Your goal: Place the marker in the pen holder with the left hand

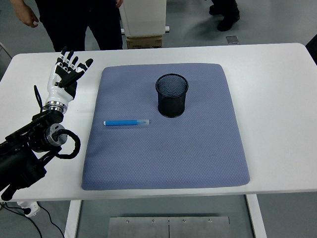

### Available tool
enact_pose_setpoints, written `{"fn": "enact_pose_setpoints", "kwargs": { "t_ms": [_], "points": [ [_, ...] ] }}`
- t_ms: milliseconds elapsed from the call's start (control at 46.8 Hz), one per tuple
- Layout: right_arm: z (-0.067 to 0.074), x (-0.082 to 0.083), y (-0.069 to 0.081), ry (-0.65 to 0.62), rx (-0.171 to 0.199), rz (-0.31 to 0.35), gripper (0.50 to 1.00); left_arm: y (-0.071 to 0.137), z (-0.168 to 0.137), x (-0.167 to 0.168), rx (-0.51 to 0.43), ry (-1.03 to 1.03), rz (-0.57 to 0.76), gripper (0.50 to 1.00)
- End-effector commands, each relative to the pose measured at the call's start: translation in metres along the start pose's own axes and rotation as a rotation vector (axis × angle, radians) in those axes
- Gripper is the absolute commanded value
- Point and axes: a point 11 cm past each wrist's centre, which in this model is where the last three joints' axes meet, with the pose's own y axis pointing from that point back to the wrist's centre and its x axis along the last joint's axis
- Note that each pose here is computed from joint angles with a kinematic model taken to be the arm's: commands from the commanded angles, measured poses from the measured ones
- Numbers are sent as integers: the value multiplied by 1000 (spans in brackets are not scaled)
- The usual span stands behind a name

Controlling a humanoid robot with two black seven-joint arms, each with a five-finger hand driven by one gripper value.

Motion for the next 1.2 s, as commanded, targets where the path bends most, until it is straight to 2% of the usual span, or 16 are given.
{"fn": "enact_pose_setpoints", "kwargs": {
  "t_ms": [0,256,363,449,833,983,1175],
  "points": [
    [0,0,0,0,0,0,1000,0,-1,-1,1,-8,-3,1000],
    [0,0,0,0,0,0,1000,0,-1,-1,-1,16,7,1000],
    [0,0,0,0,0,0,1000,-8,16,7,-39,99,81,1000],
    [0,0,0,0,0,0,1000,-11,21,4,-49,115,82,1000],
    [0,0,0,0,0,0,1000,-8,24,-2,-70,180,-37,1000],
    [0,0,0,0,0,0,1000,-7,33,9,-80,159,-45,1000],
    [0,0,0,0,0,0,1000,-20,49,-4,-48,-30,-107,1000]
  ]
}}
